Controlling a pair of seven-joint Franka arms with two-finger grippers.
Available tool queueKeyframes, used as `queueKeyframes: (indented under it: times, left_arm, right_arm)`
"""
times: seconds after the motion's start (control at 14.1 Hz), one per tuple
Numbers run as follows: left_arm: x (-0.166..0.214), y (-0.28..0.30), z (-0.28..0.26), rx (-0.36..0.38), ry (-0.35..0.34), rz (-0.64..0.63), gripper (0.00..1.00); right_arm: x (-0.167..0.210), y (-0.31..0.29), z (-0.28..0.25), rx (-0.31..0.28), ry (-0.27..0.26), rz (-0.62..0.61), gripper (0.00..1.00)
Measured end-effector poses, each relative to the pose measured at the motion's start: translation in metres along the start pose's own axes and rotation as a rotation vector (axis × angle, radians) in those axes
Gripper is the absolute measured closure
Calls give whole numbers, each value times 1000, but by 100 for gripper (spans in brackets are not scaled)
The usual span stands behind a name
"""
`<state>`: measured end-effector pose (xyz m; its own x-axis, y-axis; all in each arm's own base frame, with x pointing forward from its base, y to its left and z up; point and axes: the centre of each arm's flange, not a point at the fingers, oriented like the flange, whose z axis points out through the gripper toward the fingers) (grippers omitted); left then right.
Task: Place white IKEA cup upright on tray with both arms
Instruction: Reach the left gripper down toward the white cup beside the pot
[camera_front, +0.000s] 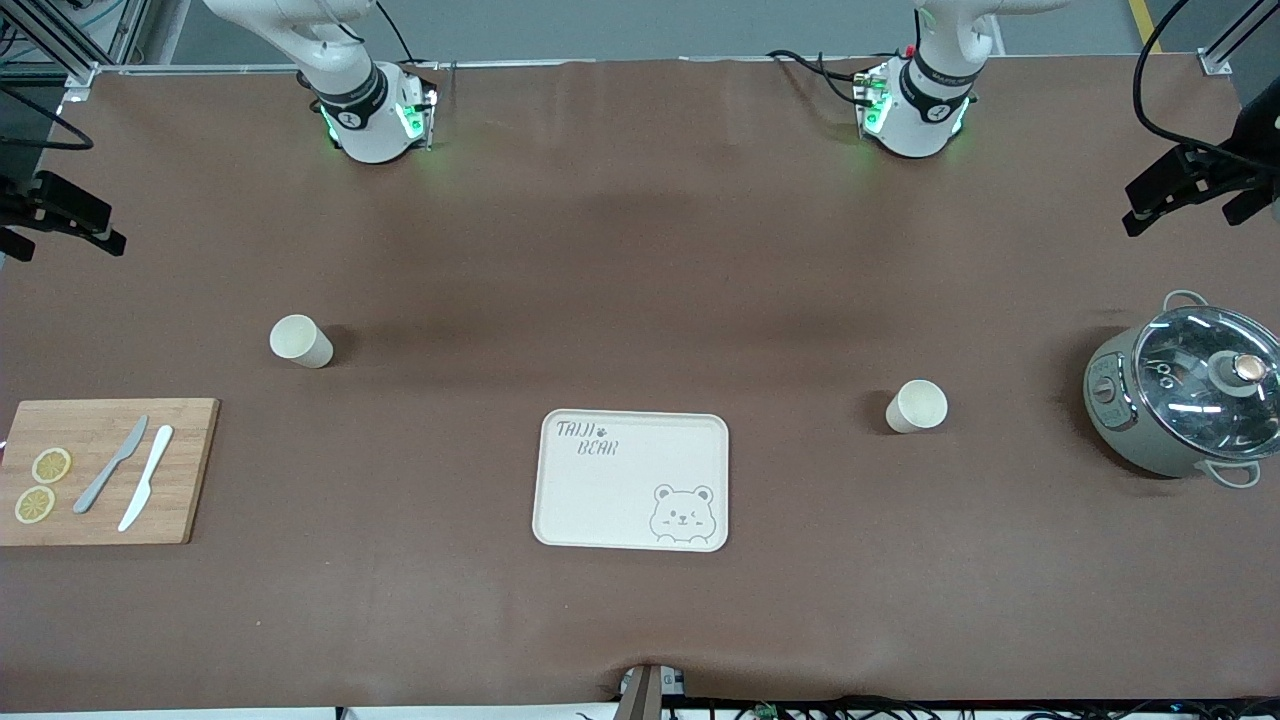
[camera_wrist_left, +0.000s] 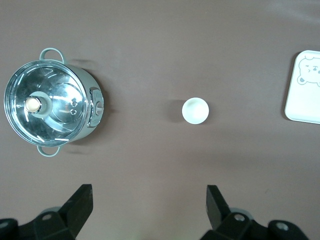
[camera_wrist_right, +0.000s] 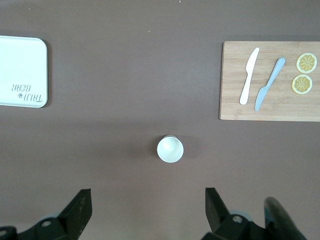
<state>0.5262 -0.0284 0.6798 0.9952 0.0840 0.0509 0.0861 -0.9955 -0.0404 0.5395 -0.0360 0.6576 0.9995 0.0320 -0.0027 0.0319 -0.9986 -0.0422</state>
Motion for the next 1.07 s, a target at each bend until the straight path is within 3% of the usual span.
queueKeyframes:
  times: [0.28, 0.64, 1.07]
  left_arm:
    - [3, -4, 5, 1, -10, -8, 0]
    - [27, -17, 45, 7, -78, -36, 0]
    - [66, -9, 148, 21, -221, -27, 0]
  right_arm:
    - [0, 0, 0, 0, 0, 0, 0]
    - [0, 0, 0, 0, -1, 0, 0]
    - [0, 0, 0, 0, -1, 0, 0]
